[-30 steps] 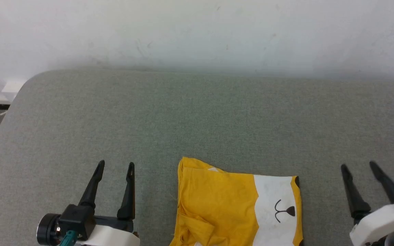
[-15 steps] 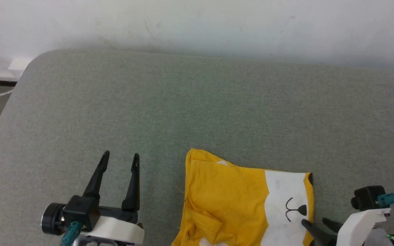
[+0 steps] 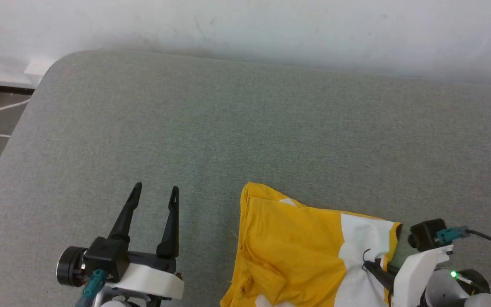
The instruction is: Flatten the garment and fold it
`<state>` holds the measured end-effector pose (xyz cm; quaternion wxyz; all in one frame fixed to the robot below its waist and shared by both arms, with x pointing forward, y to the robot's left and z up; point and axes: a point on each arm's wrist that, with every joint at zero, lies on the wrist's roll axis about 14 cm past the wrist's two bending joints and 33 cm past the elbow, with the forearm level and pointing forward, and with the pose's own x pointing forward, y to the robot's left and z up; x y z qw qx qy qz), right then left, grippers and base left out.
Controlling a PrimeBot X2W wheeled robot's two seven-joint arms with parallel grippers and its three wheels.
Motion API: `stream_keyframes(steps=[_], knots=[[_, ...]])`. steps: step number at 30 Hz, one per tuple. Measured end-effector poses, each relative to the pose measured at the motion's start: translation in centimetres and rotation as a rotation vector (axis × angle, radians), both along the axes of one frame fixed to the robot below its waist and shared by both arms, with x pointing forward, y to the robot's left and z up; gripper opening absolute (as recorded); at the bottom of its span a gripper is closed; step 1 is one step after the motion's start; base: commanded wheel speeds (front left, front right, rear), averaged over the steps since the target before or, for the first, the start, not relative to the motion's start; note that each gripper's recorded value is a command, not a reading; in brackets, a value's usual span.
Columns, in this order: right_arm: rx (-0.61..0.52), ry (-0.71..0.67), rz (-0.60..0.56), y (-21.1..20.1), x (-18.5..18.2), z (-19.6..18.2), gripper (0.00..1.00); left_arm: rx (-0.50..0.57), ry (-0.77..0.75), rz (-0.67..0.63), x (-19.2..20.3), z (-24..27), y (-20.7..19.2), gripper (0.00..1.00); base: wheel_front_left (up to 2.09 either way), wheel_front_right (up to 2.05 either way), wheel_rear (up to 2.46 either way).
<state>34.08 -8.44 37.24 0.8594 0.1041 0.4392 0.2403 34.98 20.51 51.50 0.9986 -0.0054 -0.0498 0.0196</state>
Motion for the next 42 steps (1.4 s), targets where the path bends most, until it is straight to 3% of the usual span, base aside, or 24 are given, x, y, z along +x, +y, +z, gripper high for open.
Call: stream_keyframes(steps=[4, 10, 16, 22, 29, 42], knots=[[-0.139, -0.135, 0.074, -1.5, 1.2, 0.9, 0.00, -0.006, -0.009, -0.034, 0.3, 0.2, -1.1, 1.00, 0.00, 0.00, 0.00], [-0.451, -0.336, 0.158, -7.6, 3.9, 4.7, 0.00, -0.035, -0.014, -0.153, 1.6, 0.2, -4.9, 1.00, 0.00, 0.00, 0.00], [-0.702, -0.423, 0.140, -15.2, 5.4, 9.3, 0.00, -0.069, -0.032, -0.300, 3.8, 0.6, -9.9, 1.00, 0.00, 0.00, 0.00], [-0.843, -0.415, 0.026, -23.2, 5.4, 11.2, 0.00, -0.093, -0.061, -0.443, 6.6, 1.1, -15.0, 1.00, 0.00, 0.00, 0.00], [-0.952, -0.327, -0.110, -31.5, 4.5, 9.5, 0.00, -0.118, -0.073, -0.539, 9.3, 0.5, -18.6, 1.00, 0.00, 0.00, 0.00], [-1.165, -0.227, -0.195, -41.1, 5.0, 6.8, 0.00, -0.147, 0.006, -0.537, 12.1, -4.2, -18.7, 1.00, 0.00, 0.00, 0.00]])
